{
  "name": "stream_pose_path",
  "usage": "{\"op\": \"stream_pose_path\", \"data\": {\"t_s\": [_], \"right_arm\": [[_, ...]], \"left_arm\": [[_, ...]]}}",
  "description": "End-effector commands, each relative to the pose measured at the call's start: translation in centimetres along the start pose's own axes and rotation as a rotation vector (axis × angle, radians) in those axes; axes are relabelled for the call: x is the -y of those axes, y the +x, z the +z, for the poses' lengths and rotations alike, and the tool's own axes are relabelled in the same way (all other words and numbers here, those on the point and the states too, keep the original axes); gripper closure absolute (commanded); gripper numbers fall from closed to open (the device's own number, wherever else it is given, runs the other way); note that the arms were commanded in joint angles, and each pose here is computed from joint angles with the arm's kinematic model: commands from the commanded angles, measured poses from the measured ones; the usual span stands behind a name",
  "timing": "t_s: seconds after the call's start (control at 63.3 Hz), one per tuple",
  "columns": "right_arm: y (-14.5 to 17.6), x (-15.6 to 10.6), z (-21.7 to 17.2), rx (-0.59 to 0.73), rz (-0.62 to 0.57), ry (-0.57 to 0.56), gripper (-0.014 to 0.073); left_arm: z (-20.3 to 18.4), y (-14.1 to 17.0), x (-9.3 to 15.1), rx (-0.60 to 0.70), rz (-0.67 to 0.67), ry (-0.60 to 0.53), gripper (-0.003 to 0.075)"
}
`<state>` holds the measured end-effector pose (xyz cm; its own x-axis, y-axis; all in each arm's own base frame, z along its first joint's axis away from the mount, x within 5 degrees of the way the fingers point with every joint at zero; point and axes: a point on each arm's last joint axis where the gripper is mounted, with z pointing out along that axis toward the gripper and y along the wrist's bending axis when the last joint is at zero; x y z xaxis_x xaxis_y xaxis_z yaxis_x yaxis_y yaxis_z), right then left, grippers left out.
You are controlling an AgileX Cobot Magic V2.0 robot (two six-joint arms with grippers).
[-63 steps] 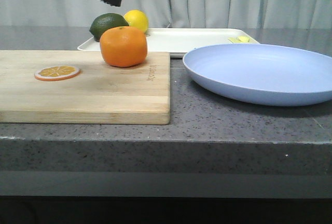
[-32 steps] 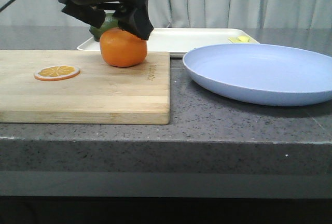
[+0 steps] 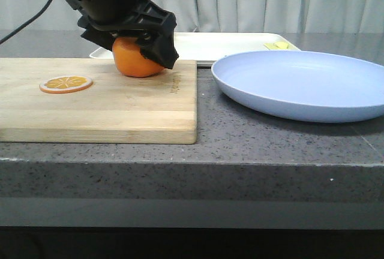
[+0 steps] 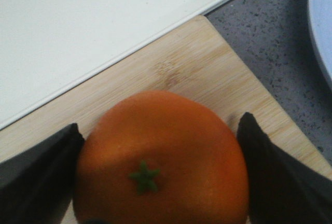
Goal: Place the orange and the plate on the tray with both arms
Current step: 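Lower the left gripper around the orange and close it, then lift the orange with the left gripper and carry it over the blue plate, then lower the orange onto the plate and open the left gripper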
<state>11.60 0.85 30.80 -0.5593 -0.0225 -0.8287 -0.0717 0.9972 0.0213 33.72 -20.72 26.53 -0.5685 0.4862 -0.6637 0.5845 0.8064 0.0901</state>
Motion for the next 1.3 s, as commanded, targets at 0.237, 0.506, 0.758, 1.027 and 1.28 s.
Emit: {"op": "stream_pose_path", "data": {"t_s": [0.237,0.506,0.758,1.027,1.28], "right_arm": [[-1.5,0.1,-0.5,0.085,-0.024,0.011,0.0011],[-1.5,0.1,-0.5,0.084,-0.024,0.011,0.0011],[-1.5,0.1,-0.5,0.082,-0.024,0.01,0.0011],[-1.5,0.1,-0.5,0.083,-0.024,0.011,0.0011],[-1.5,0.1,-0.5,0.083,-0.024,0.011,0.0011]], "left_arm": [[-3.7,-3.4,0.9,0.115,-0.018,0.033,0.0278],[-5.9,-7.1,6.9,0.24,0.094,0.131,0.0278],[-3.6,-9.4,12.2,0.271,0.171,0.209,0.0278],[0.3,-9.9,14.6,0.25,0.194,0.231,0.0278],[1.6,-9.5,15.1,0.227,0.186,0.242,0.0184]]}}
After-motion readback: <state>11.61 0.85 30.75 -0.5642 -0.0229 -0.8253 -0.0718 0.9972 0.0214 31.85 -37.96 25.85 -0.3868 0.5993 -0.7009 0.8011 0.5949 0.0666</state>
